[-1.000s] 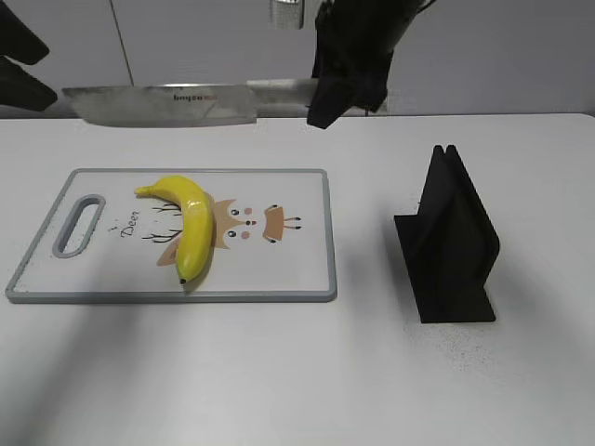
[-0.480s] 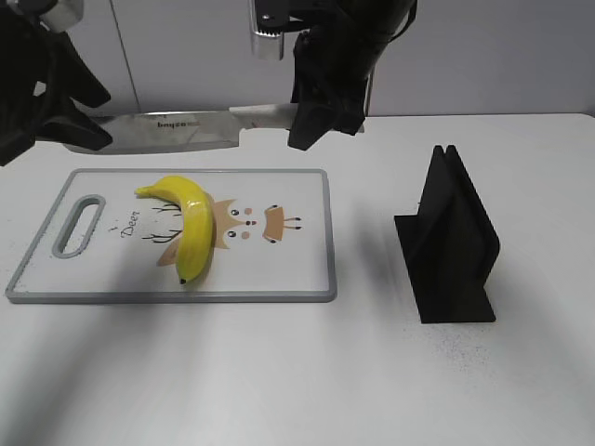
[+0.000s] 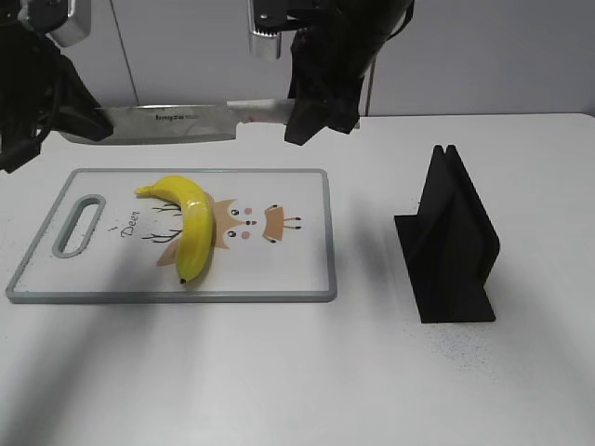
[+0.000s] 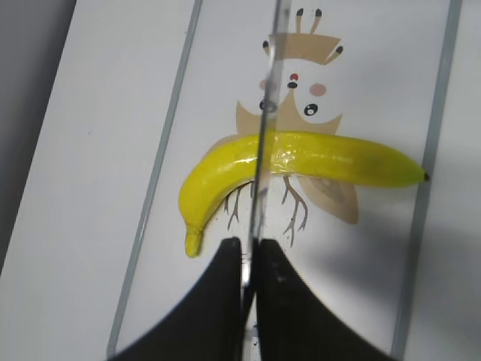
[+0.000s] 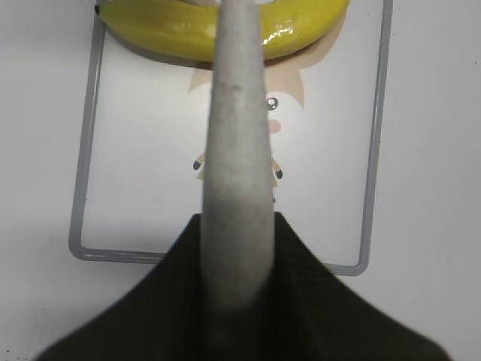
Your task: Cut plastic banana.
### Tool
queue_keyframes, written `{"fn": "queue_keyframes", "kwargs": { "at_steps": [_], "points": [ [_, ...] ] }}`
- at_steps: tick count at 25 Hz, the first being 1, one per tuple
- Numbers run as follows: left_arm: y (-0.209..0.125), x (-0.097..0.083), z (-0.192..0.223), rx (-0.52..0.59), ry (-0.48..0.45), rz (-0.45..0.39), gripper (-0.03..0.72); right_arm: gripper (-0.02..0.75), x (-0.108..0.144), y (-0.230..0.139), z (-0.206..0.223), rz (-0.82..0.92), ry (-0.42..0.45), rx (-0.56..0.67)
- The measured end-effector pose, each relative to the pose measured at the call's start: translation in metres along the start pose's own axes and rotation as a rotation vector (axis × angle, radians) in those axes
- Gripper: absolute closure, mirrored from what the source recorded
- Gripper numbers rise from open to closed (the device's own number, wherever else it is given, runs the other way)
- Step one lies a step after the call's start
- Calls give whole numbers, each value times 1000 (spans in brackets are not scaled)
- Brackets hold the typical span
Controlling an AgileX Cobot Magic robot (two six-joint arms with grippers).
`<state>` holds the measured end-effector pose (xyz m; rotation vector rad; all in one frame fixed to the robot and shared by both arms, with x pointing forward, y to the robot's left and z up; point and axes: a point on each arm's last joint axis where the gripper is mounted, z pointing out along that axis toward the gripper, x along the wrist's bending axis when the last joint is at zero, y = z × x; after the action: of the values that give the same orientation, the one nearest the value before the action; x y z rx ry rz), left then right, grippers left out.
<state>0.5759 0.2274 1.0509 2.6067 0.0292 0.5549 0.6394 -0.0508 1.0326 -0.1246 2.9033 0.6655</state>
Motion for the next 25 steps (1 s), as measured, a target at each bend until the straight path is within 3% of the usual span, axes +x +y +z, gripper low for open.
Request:
{"fn": "queue_keyframes", "kwargs": {
  "at_steps": [7, 15, 20, 25],
  "points": [
    [-6, 1, 15, -1, -23, -27, 675, 577, -4, -5, 8, -9, -16, 30],
    [-29, 5, 68, 23, -56, -106, 677, 576, -12, -27, 60, 19, -11, 114],
    [-55, -5, 124, 42, -158, -196, 672, 576, -10, -49, 111, 58, 56, 172],
    [-56, -4, 130, 32, -169, -224, 663, 574, -10, -54, 119, 68, 72, 188]
  ]
}}
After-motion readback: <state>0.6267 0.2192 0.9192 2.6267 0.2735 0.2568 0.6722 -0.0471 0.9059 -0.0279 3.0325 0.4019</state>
